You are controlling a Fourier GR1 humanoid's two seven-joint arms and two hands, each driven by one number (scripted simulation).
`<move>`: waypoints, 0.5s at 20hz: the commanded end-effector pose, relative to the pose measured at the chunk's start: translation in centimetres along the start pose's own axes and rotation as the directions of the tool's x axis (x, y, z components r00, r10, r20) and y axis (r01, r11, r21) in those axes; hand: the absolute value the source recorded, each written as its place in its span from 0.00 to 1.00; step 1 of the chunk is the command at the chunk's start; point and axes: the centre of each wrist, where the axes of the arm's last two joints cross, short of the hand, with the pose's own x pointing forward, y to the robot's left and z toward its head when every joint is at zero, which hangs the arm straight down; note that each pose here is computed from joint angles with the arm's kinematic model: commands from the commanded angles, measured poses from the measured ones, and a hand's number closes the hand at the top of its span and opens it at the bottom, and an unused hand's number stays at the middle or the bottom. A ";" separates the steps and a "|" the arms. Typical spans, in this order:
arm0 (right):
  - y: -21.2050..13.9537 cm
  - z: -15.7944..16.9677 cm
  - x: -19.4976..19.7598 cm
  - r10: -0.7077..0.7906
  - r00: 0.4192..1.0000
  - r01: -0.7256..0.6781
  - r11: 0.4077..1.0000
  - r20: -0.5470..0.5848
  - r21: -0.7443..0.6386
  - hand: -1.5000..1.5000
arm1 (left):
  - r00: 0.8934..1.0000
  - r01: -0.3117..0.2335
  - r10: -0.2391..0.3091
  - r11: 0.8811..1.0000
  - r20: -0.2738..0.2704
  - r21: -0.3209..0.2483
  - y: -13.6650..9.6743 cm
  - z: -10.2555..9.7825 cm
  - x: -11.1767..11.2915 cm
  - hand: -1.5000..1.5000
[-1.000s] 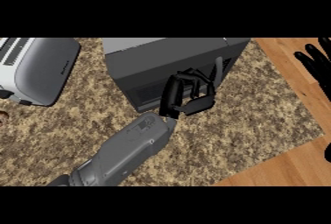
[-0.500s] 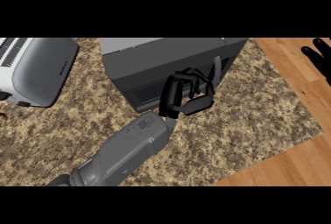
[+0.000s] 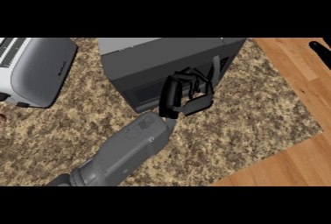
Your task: Pick up the milk, place it into the microwave and close the microwave
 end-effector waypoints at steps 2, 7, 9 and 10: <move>-0.2 -0.3 0.4 -0.003 1.000 0.003 1.000 0.001 0.018 0.00 | 1.000 0.020 -0.020 1.000 -0.004 0.024 0.7 -1.8 0.2 1.00; -0.7 -0.3 1.1 -0.002 1.000 0.002 1.000 0.007 -0.002 0.00 | 1.000 0.013 -0.013 0.999 0.006 0.032 0.7 -2.0 0.3 1.00; -0.9 -0.1 1.4 0.003 1.000 -0.003 1.000 0.000 0.000 0.00 | 1.000 0.020 -0.021 0.999 0.007 0.048 0.8 -2.1 0.2 1.00; -0.7 -0.2 1.1 -0.014 1.000 0.014 1.000 0.009 0.012 0.00 | 1.000 0.006 -0.007 0.999 0.007 0.047 0.8 -2.1 0.2 1.00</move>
